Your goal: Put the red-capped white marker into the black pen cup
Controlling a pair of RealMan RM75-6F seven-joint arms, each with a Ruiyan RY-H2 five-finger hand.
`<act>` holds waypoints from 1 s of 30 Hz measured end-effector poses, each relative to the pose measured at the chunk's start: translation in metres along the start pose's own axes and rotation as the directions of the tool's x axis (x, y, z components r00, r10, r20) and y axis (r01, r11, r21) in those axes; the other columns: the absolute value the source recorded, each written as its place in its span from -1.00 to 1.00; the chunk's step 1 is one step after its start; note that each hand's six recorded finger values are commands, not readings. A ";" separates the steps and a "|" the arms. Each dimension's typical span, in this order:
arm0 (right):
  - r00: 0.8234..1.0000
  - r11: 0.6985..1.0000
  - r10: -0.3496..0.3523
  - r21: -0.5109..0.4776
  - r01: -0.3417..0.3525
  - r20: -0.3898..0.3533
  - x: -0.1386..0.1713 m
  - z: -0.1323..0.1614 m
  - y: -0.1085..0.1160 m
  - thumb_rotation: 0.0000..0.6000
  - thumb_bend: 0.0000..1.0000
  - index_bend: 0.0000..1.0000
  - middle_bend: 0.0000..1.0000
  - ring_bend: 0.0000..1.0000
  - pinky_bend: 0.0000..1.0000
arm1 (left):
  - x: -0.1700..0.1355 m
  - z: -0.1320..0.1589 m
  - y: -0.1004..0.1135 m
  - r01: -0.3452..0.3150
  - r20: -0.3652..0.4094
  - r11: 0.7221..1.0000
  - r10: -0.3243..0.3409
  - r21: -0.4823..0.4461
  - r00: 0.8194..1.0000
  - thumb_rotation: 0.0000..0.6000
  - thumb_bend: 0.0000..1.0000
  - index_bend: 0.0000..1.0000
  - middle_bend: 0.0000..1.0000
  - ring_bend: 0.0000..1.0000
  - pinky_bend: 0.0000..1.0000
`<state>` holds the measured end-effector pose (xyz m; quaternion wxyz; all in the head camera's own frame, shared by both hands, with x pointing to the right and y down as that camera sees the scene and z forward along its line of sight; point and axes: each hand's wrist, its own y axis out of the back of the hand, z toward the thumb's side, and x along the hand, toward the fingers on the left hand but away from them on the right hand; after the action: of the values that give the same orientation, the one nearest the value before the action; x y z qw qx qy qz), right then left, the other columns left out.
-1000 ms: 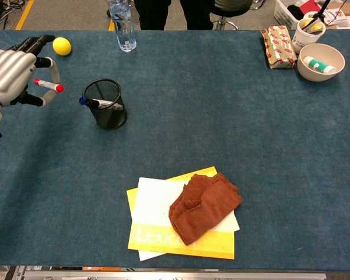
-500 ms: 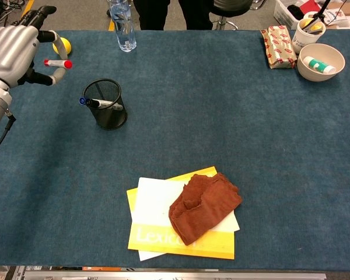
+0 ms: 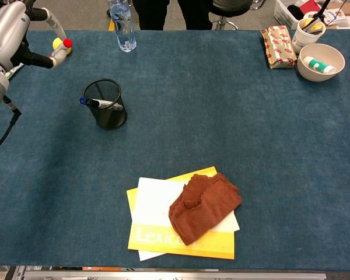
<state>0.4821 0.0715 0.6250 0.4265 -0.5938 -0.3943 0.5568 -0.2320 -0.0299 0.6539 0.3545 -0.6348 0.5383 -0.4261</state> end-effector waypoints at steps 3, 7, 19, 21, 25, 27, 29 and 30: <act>1.000 1.000 0.007 -0.004 -0.007 -0.005 0.000 0.001 -0.003 1.00 -1.00 -0.75 -0.55 -0.73 -0.41 | -0.001 0.003 0.001 0.022 -0.022 0.999 -0.023 -0.032 0.999 1.00 -0.31 0.20 -1.00 -1.00 -0.68; 1.000 1.000 0.015 -0.005 -0.015 -0.010 0.000 0.002 -0.005 1.00 -1.00 -0.75 -0.55 -0.73 -0.41 | -0.002 0.005 -0.001 0.056 -0.047 0.996 -0.060 -0.068 0.997 1.00 -0.31 0.20 -1.00 -1.00 -0.68; 1.000 1.000 0.017 -0.005 -0.017 -0.009 0.000 0.002 -0.005 1.00 -1.00 -0.75 -0.55 -0.73 -0.41 | -0.004 0.017 -0.009 0.168 -0.103 0.960 -0.195 -0.223 0.975 1.00 -0.31 0.21 -1.00 -1.00 -0.68; 1.000 1.000 0.018 -0.005 -0.018 -0.006 0.000 0.001 -0.005 1.00 -1.00 -0.75 -0.55 -0.73 -0.41 | -0.003 0.018 -0.009 0.176 -0.104 0.956 -0.204 -0.235 0.973 1.00 -0.31 0.21 -1.00 -1.00 -0.68; 1.000 1.000 0.021 -0.004 -0.021 -0.003 -0.001 0.000 -0.006 1.00 -1.00 -0.75 -0.55 -0.73 -0.41 | -0.002 0.020 -0.012 0.187 -0.106 0.947 -0.220 -0.263 0.970 1.00 -0.31 0.21 -1.00 -1.00 -0.68; 1.000 1.000 0.021 -0.004 -0.021 -0.004 -0.001 0.000 -0.006 1.00 -1.00 -0.75 -0.55 -0.73 -0.41 | -0.001 0.022 -0.012 0.189 -0.101 0.942 -0.224 -0.277 0.969 1.00 -0.31 0.21 -1.00 -1.00 -0.68; 1.000 1.000 0.020 -0.004 -0.020 -0.005 -0.001 0.001 -0.006 1.00 -1.00 -0.75 -0.55 -0.73 -0.41 | 0.000 0.025 -0.012 0.189 -0.093 0.939 -0.224 -0.286 0.970 1.00 -0.31 0.21 -1.00 -1.00 -0.68; 1.000 1.000 0.019 -0.004 -0.019 -0.005 -0.001 0.001 -0.005 1.00 -1.00 -0.75 -0.55 -0.73 -0.41 | 0.000 0.026 -0.011 0.188 -0.090 0.939 -0.222 -0.287 0.971 1.00 -0.31 0.21 -1.00 -1.00 -0.68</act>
<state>0.4813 0.0728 0.6303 0.4210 -0.5998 -0.3884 0.5587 -0.2036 -0.0283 0.6541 0.1824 -0.7037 0.5438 -0.4193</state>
